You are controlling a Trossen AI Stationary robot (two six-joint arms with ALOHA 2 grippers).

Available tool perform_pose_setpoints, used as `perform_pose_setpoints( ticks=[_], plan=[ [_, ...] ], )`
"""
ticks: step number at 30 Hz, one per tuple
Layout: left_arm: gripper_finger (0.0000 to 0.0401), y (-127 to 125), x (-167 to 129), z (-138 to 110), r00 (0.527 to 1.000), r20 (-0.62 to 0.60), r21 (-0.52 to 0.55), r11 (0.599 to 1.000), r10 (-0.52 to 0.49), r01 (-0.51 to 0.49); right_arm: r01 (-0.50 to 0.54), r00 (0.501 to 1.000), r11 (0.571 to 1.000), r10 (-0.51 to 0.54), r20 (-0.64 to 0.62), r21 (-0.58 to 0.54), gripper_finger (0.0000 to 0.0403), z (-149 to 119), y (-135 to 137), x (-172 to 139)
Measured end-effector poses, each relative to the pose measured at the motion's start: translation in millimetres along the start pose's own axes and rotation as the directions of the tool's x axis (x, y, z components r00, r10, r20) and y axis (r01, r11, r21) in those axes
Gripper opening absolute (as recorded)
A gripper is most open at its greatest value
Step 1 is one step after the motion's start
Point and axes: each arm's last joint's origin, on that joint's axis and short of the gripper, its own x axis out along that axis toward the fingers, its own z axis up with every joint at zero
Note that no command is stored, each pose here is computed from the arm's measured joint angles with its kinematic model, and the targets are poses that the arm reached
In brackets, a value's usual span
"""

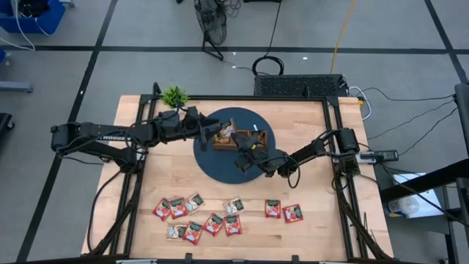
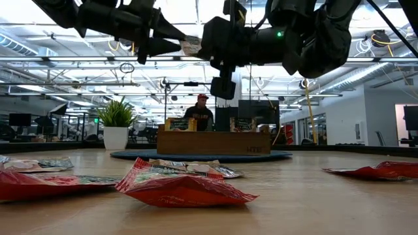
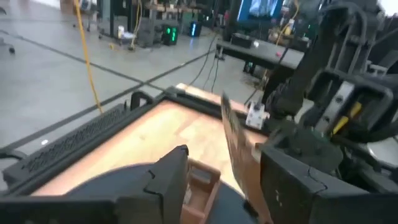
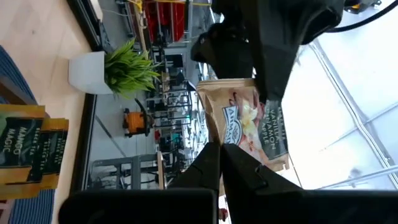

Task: Pick & Place Tea
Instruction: Put the brown tea bag into the right section of the wooden organizer

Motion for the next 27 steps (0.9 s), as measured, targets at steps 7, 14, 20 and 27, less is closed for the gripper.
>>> perform_pose_setpoints(
  ticks=[7,14,20,27],
  plan=[
    [0.0106,-0.6,0.2,1.9,0.999,0.014,0.012,0.999,-0.037,0.037,0.000,1.000,1.000,0.000,0.011,0.002,0.0000,0.3,0.2,0.0],
    [0.0008,-3.7,16.3,-13.9,0.985,-0.045,0.119,0.978,-0.168,0.172,-0.003,1.000,0.999,0.002,0.025,0.043,0.0000,1.2,0.7,-0.5],
    [0.0004,-5.2,8.1,-4.2,0.989,0.003,0.244,0.959,-0.146,0.141,-0.043,0.998,0.944,0.025,0.059,0.328,0.0010,10.2,1.1,-7.8],
    [0.0002,-3.3,-11.8,8.3,1.000,0.009,0.396,0.918,-0.030,0.024,-0.287,0.957,0.780,0.254,0.137,0.556,0.0002,21.2,23.2,-21.8]
  ],
)
